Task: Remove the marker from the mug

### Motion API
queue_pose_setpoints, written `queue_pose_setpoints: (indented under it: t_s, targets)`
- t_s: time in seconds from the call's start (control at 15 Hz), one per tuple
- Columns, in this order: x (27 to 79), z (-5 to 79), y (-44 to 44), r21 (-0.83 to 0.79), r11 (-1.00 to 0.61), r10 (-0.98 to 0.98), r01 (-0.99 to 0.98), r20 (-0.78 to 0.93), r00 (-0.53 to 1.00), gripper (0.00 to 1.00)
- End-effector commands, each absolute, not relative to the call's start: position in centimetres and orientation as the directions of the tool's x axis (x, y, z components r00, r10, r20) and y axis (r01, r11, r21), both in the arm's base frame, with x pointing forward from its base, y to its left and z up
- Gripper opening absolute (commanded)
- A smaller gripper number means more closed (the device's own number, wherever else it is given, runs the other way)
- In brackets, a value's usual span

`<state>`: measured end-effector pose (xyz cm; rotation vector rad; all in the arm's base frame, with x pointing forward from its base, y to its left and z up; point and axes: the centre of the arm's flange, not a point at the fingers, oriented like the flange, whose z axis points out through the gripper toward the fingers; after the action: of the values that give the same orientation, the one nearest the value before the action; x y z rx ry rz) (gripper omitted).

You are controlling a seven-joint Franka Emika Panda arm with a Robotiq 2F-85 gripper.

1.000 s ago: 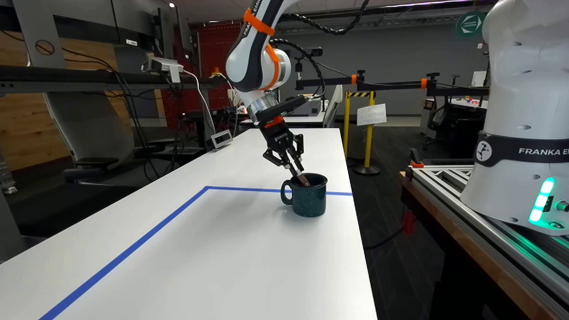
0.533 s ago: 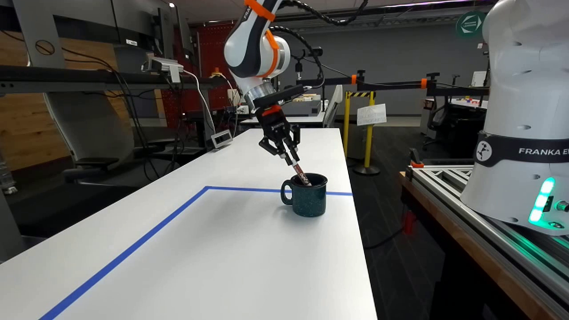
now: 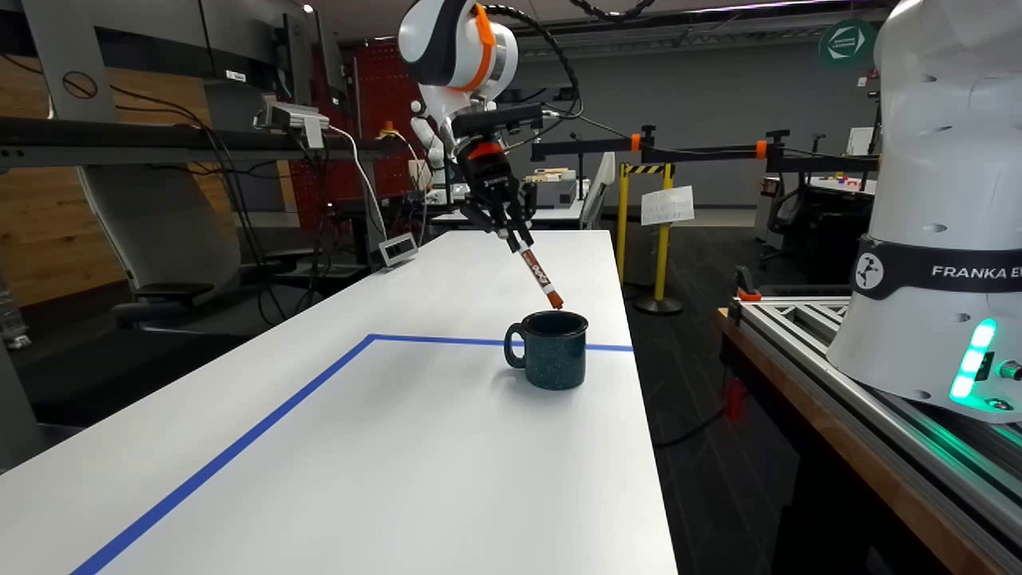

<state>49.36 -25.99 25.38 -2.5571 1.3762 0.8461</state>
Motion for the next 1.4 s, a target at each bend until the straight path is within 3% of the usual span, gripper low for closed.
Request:
queue_pose_setpoints:
  t_s: [0.0, 0.47, 1.33]
  targets:
    - [50.9, 26.8, -28.3, 0.062, -0.532, -0.688, -0.844, -0.613, 0.389, 0.05]
    - [54.6, 23.6, -27.2, -0.028, -0.464, -0.630, -0.885, -0.693, 0.352, 0.05]
    - [60.9, 14.9, -20.9, 0.032, -0.569, -0.571, -0.821, -0.735, 0.367, 0.05]
